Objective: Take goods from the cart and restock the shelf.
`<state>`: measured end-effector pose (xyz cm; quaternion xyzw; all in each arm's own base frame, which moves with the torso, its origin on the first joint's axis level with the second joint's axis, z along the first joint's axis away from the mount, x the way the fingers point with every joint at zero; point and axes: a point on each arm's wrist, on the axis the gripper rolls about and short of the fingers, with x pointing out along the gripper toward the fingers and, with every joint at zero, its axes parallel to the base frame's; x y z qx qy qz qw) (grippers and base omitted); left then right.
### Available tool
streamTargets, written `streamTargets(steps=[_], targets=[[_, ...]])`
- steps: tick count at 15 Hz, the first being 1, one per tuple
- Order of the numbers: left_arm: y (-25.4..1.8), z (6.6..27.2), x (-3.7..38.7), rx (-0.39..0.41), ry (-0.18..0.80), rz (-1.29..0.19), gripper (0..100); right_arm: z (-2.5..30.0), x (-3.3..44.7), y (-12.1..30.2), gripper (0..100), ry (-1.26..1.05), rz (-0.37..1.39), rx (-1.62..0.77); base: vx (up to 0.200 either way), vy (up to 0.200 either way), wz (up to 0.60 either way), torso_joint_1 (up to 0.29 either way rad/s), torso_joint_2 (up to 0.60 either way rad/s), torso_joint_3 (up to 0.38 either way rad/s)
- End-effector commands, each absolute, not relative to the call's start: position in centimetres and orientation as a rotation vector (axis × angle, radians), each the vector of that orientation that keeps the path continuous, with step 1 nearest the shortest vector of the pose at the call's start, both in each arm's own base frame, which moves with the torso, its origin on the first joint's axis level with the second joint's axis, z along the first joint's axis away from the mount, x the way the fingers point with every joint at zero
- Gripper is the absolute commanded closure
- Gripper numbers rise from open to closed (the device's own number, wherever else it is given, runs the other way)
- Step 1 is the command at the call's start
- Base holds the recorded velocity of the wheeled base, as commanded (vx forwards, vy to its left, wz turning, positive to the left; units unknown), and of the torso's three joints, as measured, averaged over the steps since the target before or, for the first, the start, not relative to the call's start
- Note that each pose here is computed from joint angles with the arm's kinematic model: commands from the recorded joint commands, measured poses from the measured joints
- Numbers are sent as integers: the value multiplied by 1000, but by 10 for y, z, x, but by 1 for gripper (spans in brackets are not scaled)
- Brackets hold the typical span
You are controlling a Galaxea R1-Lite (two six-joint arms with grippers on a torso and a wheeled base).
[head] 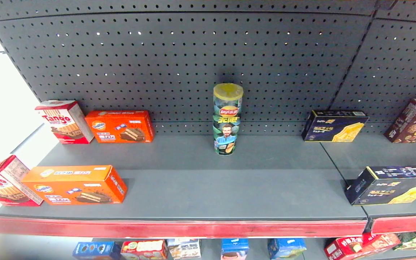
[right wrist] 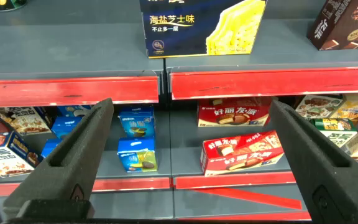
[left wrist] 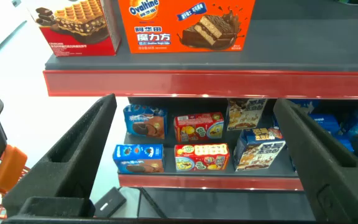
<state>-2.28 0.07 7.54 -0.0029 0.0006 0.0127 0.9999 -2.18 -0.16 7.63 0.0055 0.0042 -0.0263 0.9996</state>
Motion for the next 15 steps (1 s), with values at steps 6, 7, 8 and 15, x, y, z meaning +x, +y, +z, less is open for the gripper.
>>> streamTargets(steps=[6, 7, 8, 15], targets=[[1, 75, -23, 0, 5, 26, 0, 76, -22, -2, 0, 9, -51, 6, 0, 0, 0, 0, 0, 0], [1, 75, -23, -9, 1, 29, 0, 76, -22, -2, 0, 9, -51, 4, 0, 0, 0, 0, 0, 0], [1, 75, -23, -12, 1, 29, 0, 76, -22, -2, 0, 9, -52, 7, 0, 0, 0, 0, 0, 0], [1, 75, -23, -11, 0, 29, 0, 76, -22, -2, 0, 9, -52, 10, 0, 0, 0, 0, 0, 0]])
